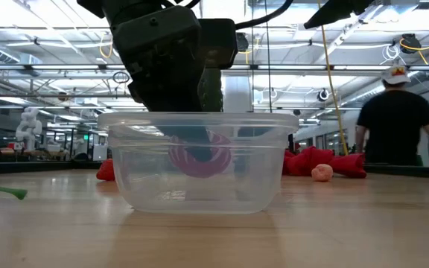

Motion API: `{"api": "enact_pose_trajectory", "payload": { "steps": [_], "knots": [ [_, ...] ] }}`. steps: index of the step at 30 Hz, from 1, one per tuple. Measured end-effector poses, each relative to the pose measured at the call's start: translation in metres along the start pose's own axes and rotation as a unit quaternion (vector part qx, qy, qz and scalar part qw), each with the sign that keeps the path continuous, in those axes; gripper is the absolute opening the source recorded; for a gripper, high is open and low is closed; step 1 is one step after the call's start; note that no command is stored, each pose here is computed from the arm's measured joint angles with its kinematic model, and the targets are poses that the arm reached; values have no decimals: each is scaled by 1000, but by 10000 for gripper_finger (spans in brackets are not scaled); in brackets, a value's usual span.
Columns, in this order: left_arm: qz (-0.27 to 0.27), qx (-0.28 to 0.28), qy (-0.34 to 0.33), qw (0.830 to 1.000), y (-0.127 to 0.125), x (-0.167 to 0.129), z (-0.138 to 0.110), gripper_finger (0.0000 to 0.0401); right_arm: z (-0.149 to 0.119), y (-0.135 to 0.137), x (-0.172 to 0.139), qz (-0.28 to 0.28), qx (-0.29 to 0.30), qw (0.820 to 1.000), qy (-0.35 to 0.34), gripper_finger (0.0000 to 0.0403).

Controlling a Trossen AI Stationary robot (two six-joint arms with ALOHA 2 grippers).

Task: Pick and placing Produce into tupperware
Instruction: Put the onion into the transparent container

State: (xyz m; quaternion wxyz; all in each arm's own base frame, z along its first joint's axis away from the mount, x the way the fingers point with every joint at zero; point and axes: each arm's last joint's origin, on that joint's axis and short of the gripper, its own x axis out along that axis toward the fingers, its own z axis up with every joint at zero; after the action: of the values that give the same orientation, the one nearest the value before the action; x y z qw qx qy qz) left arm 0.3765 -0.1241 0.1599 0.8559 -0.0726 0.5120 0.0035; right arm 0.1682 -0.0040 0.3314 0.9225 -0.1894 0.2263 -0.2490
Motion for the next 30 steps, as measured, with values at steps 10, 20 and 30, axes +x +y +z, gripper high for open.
{"api": "enact_pose_trajectory", "payload": {
  "steps": [10, 20, 30],
  "knots": [
    [4, 24, -9, 1000, 0, 0, 1, 272, 0, 0, 0, 0, 0, 1000, 0, 219],
    [11, 4, -32, 999, 5, 0, 8, 272, 0, 0, 0, 0, 0, 1000, 0, 219],
    [-5, 32, -28, 999, -4, 0, 4, 345, 0, 0, 0, 0, 0, 1000, 0, 219]
  ]
}}
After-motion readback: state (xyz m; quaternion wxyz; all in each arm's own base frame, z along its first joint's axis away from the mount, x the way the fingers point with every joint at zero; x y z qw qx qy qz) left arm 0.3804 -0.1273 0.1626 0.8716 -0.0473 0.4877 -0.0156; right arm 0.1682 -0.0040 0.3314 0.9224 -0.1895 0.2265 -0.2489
